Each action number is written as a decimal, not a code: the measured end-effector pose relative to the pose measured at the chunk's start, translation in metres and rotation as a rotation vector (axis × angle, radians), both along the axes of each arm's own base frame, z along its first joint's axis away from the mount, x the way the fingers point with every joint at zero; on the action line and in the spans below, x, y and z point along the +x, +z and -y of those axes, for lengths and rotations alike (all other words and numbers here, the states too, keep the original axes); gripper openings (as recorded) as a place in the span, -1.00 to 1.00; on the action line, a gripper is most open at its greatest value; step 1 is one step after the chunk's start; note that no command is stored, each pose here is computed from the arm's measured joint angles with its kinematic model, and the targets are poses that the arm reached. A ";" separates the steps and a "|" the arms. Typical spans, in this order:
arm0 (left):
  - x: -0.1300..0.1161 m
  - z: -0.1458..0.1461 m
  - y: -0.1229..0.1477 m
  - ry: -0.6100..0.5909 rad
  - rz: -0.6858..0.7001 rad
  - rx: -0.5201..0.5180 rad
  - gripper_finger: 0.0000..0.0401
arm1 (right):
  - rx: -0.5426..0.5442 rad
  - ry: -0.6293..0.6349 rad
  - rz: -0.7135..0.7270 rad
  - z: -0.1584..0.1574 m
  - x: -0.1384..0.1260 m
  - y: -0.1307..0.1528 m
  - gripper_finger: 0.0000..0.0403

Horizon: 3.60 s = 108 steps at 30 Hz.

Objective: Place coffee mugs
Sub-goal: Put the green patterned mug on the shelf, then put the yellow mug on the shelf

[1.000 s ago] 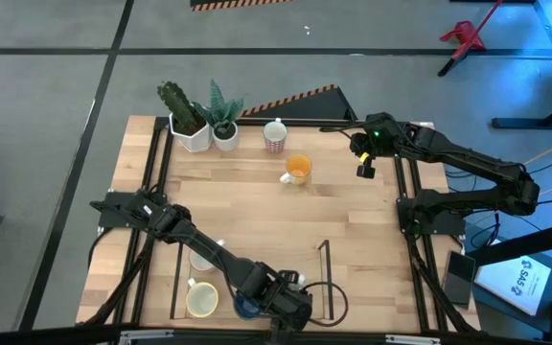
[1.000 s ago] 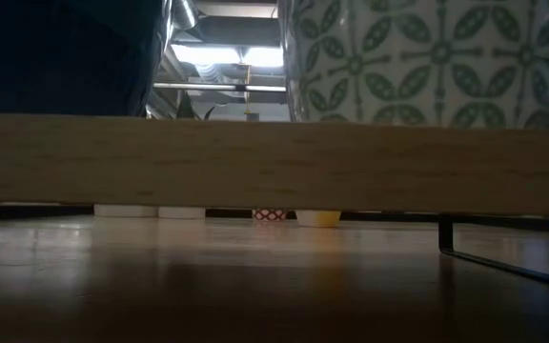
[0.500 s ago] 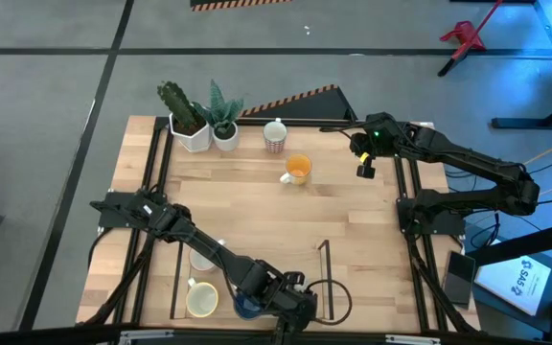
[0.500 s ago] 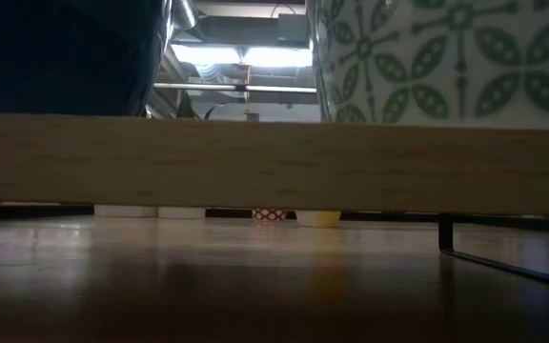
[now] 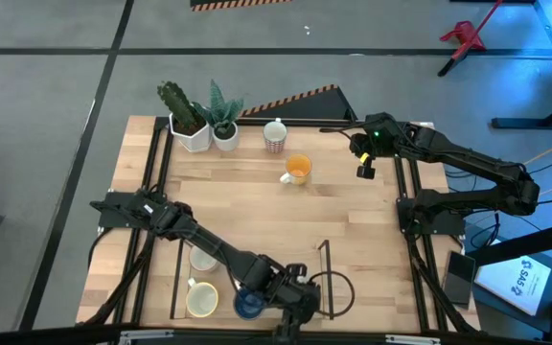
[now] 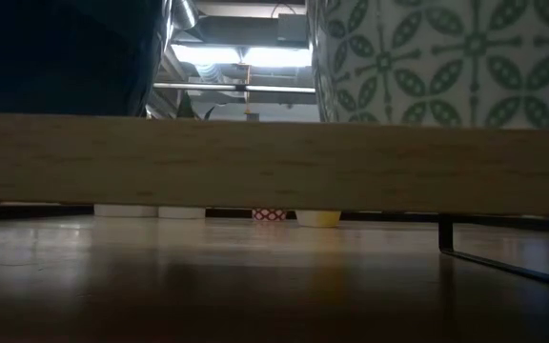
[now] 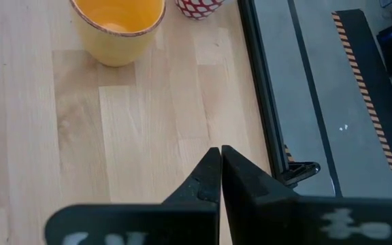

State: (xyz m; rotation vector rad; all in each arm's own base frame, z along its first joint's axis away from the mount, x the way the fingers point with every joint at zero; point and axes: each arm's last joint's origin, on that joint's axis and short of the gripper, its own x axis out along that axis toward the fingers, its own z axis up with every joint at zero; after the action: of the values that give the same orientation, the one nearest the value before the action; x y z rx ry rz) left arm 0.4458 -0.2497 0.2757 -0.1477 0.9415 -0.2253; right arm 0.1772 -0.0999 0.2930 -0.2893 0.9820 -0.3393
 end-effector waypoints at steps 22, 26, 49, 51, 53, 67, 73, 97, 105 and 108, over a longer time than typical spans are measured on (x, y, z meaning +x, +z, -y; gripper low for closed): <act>-0.028 -0.044 0.081 0.191 0.124 0.008 -0.36 | 0.039 0.081 0.028 -0.002 0.002 0.000 -1.00; -0.050 -0.069 0.097 0.291 0.082 0.199 -0.36 | 0.154 0.244 0.098 -0.011 0.007 0.001 -1.00; -0.073 -0.288 0.153 0.113 0.065 0.348 -0.36 | -0.044 0.209 0.243 -0.077 0.037 0.041 -1.00; -0.062 -0.307 0.134 0.068 0.034 0.296 -0.36 | -0.023 0.187 0.227 -0.077 0.035 0.039 -1.00; -0.053 -0.319 0.117 0.017 0.023 0.255 -0.36 | -0.012 0.164 0.202 -0.077 0.033 0.037 -1.00; -0.021 -0.353 0.002 -0.013 -0.038 0.310 -0.36 | 0.009 0.147 0.116 -0.077 0.027 0.030 -1.00; -0.023 -0.351 -0.027 -0.004 -0.079 0.338 -0.36 | -0.008 0.168 0.105 -0.077 0.027 0.030 -1.00; -0.019 -0.351 -0.057 0.012 -0.063 0.435 -0.87 | -0.006 0.168 0.104 -0.077 0.027 0.030 -1.00; -0.015 -0.338 -0.060 -0.012 -0.088 0.439 -0.97 | 0.010 0.180 0.101 -0.078 0.027 0.029 -1.00; -0.017 -0.328 -0.047 -0.028 -0.139 0.416 -0.97 | 0.017 0.180 0.104 -0.078 0.027 0.029 -1.00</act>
State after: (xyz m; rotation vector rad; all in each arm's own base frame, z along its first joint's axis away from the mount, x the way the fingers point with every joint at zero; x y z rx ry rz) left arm 0.4284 0.0784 0.2283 0.2355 1.1093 -0.0415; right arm 0.2039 -0.0218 0.3221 -0.3390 0.8496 -0.1803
